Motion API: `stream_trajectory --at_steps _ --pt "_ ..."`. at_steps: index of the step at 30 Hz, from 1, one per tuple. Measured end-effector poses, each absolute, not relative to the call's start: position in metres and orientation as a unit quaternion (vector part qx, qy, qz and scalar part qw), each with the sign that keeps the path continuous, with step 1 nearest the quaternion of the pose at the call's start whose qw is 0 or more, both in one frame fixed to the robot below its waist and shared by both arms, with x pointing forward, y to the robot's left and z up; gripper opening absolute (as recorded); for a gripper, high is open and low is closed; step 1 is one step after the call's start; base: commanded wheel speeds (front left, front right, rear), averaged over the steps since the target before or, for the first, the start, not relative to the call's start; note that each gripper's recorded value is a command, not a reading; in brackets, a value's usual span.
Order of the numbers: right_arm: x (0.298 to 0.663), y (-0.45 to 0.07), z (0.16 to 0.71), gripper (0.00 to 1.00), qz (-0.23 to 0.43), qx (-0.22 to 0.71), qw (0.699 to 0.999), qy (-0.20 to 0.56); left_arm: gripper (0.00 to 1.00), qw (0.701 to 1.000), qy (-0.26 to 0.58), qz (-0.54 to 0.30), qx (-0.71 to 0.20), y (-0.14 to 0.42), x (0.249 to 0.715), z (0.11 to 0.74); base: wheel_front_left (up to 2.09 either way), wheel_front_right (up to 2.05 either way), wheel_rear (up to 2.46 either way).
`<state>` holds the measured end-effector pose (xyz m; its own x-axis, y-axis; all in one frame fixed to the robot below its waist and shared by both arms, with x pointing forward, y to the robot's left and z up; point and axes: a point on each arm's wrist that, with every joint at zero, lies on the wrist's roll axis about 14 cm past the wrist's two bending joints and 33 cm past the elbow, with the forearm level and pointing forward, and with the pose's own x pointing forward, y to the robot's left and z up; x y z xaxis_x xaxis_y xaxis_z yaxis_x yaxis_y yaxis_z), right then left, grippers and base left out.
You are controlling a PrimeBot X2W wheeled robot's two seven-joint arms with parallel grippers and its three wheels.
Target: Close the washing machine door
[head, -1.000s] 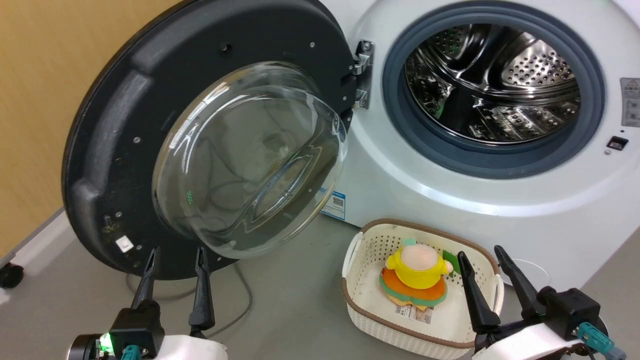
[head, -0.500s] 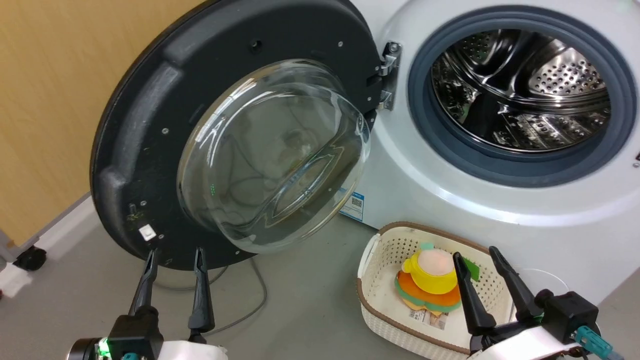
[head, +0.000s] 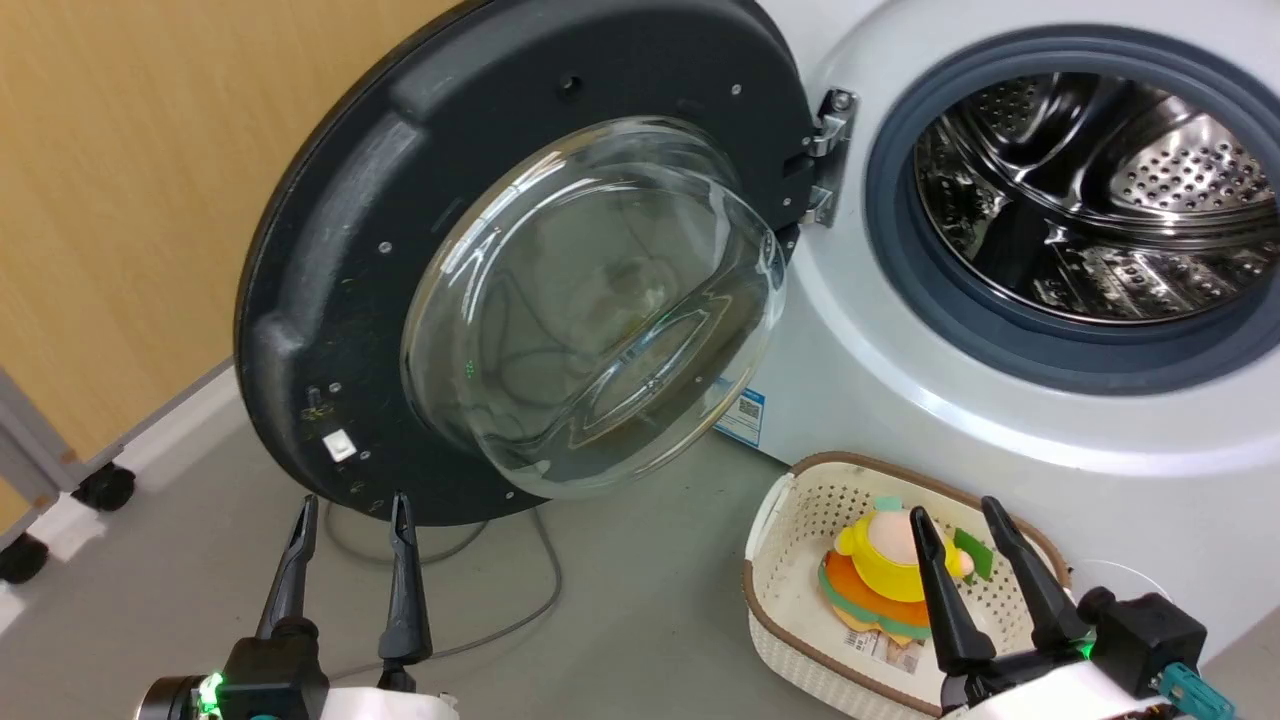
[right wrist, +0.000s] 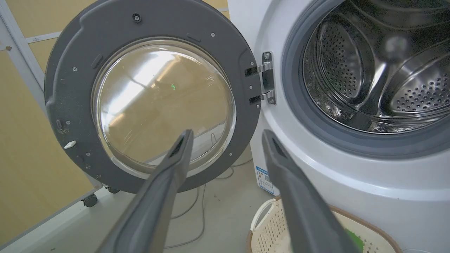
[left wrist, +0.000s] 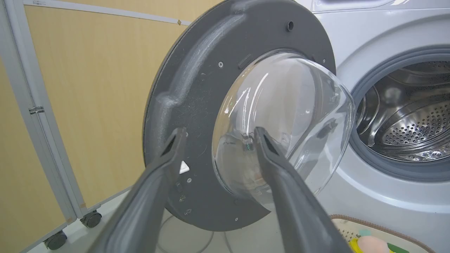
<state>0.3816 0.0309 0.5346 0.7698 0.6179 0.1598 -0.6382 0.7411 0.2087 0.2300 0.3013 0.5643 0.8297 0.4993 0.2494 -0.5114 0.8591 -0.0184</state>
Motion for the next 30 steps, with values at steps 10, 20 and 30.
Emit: stream_trajectory --at_steps 10,20,30 --pt "0.378 0.041 0.533 1.0 0.35 0.141 0.925 -0.039 1.0 0.95 -0.134 0.281 0.028 0.307 0.217 0.567 0.0 0.0 0.0" --pt "0.377 0.04 0.53 1.0 0.349 0.14 0.926 -0.034 0.0 0.951 -0.139 0.275 0.028 0.308 0.218 0.57 0.0 0.0 0.0" --pt "0.385 0.033 0.515 1.0 0.344 0.128 0.93 -0.022 0.0 0.944 -0.187 0.267 0.057 0.367 0.228 0.616 0.0 0.0 0.0"
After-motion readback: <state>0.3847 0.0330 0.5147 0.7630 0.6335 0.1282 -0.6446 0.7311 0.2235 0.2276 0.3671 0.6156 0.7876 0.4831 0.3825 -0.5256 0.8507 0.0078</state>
